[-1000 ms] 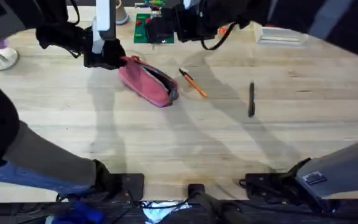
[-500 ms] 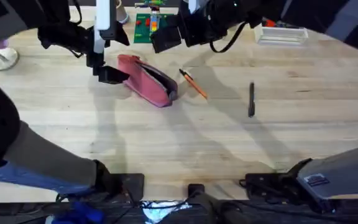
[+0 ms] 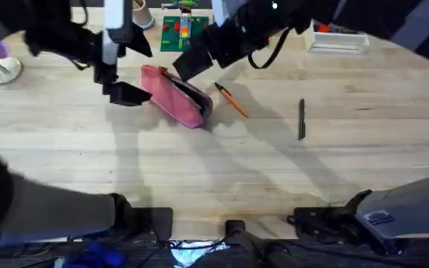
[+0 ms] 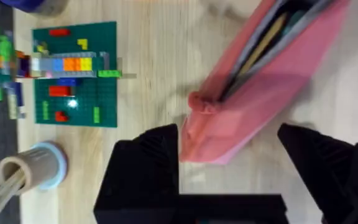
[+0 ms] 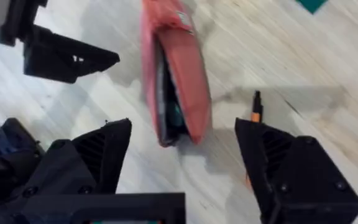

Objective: Unzip the bag, pick up the pens from the table one at a time and place them inside, then zip the bag closed.

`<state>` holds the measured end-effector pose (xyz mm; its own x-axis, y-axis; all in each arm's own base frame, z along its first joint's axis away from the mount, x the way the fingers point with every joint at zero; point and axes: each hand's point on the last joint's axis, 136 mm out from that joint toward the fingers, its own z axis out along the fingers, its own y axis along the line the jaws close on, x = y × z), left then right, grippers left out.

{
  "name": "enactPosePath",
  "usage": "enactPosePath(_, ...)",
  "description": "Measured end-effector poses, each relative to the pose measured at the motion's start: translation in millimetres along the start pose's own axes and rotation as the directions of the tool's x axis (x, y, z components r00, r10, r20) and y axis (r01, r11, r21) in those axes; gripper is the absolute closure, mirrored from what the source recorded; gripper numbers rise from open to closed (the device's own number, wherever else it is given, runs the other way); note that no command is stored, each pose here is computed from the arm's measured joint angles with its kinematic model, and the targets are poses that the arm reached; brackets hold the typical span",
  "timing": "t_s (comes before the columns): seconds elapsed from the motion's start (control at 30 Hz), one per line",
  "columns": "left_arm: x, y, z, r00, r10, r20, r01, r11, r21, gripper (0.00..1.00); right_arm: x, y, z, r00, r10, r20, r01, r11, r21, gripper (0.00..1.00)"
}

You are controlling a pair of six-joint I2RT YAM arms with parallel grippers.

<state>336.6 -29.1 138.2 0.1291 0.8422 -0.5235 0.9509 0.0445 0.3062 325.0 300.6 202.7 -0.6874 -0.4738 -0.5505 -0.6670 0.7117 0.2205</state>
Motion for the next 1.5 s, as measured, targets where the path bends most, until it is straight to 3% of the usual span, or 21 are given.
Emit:
enactPosePath(0.03,-4.0,-1.5,-7,1.000,0.002,-0.003,-0.002,1.000,-0.011,0.007,-3,3,-3,1.000,-0.012,0.006,0.012,1.000,-0.004,0.006)
enactPosePath(0.07,-15.0,-6.8,-32,1.000,0.004,-0.008,-0.004,0.999,-0.052,0.007,-14,11,-11,0.999,-0.042,0.031,0.043,0.999,-0.010,0.006)
enactPosePath(0.3,-25.6,-27.1,-74,0.998,-0.052,-0.021,0.050,0.992,-0.116,0.007,-20,14,-20,0.998,-0.053,0.040,0.054,0.999,-0.010,0.006)
enactPosePath(0.5,-31.2,-47.2,-102,0.989,-0.149,0.006,0.148,0.977,-0.156,0.008,-19,14,-20,0.998,-0.053,0.036,0.053,0.999,-0.010,0.006)
enactPosePath(0.7,-28.8,-62.9,-116,0.960,-0.278,0.035,0.280,0.946,-0.164,0.008,-18,18,-19,0.997,-0.069,0.035,0.070,0.997,-0.016,0.013)
enactPosePath(0.77,-27.4,-63.9,-118,0.953,-0.299,0.045,0.302,0.938,-0.168,0.008,-19,22,-19,0.996,-0.086,0.040,0.086,0.996,-0.019,0.142)
enactPosePath(0.97,-28.0,-62.4,-120,0.949,-0.308,0.062,0.314,0.933,-0.178,0.008,-34,27,-19,0.989,-0.109,0.102,0.112,0.993,-0.022,0.935)
enactPosePath(1.5,-29.9,-61.5,-120,0.949,-0.306,0.074,0.314,0.932,-0.180,0.008,-38,28,-10,0.987,-0.116,0.107,0.120,0.993,-0.025,0.971)
